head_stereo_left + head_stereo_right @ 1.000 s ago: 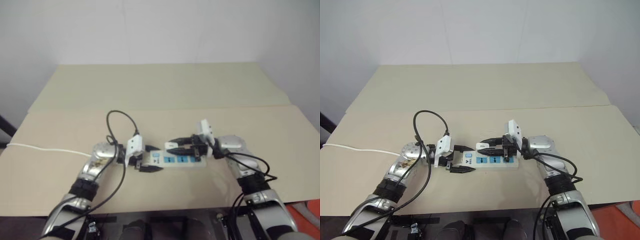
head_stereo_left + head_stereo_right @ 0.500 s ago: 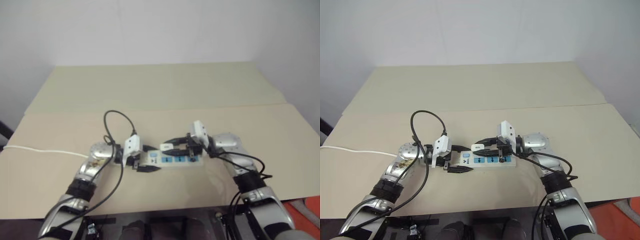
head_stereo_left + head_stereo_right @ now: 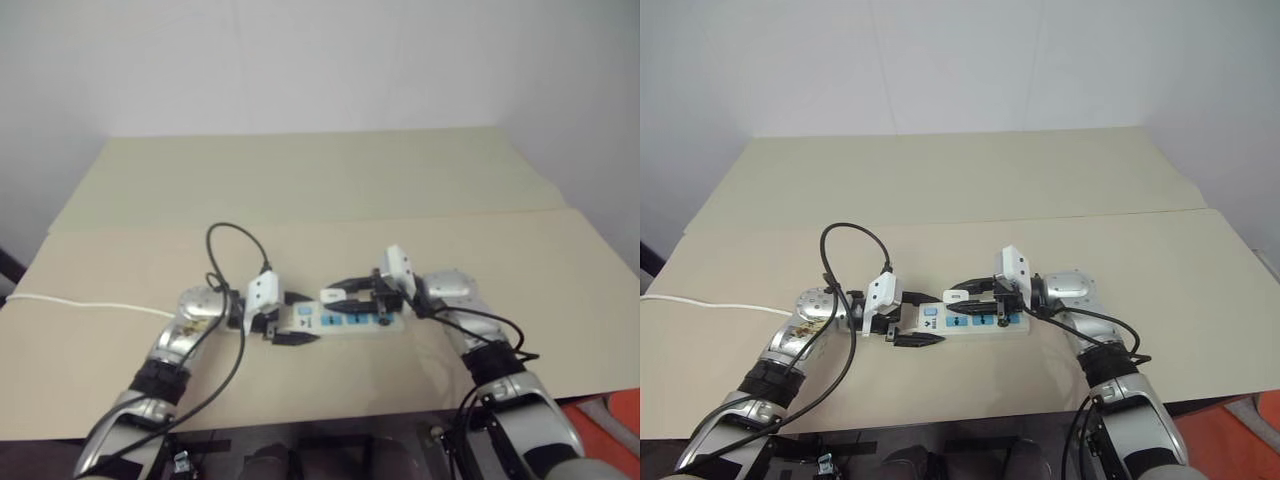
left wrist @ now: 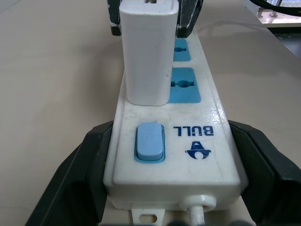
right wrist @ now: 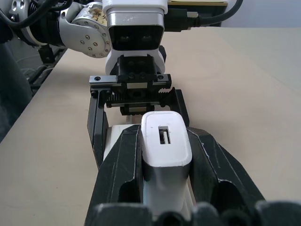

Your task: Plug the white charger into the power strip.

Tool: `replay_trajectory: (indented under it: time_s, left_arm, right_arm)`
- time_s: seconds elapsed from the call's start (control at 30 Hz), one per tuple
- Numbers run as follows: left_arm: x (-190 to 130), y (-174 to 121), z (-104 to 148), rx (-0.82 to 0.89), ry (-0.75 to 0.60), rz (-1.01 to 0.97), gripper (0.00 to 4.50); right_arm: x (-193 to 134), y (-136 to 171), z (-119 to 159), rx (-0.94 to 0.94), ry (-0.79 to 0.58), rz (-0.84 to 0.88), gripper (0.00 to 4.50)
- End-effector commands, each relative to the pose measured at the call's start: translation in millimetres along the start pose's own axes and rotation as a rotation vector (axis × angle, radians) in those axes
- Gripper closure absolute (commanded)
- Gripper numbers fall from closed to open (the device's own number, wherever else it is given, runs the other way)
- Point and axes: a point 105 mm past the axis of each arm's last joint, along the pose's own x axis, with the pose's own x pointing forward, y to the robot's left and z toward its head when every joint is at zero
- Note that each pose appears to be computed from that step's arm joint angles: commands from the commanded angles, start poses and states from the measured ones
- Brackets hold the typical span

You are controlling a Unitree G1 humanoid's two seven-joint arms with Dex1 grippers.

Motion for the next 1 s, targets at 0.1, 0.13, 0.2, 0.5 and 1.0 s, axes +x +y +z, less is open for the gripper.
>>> replay_trajectory:
  time_s: [0.1,0.13,0.2,0.5,1.0]
  left_arm:
    - [-10.9,2.9,-2.5,0.013,0.041,0.016,1.23]
    - [-10.4,3.0,-2.3,0.013,0.039,0.015,1.23]
    - [-9.4,3.3,-2.1,0.013,0.038,0.015,1.23]
    - [-10.7,0.8,-3.8,0.008,0.037,0.020,1.23]
    - [-9.7,-0.5,-4.0,0.007,0.033,0.031,1.23]
  right_arm:
    - [-18.9,-3.5,-24.6,0.060,0.122,-0.040,3.39]
    - [-12.5,-2.2,-22.1,0.053,0.112,-0.021,3.39]
    - [-1.9,-0.3,-18.5,0.043,0.097,0.003,3.39]
    - [13.6,6.6,-18.2,0.022,0.094,0.050,3.39]
    - [9.7,4.8,-16.8,0.041,0.095,0.046,2.66]
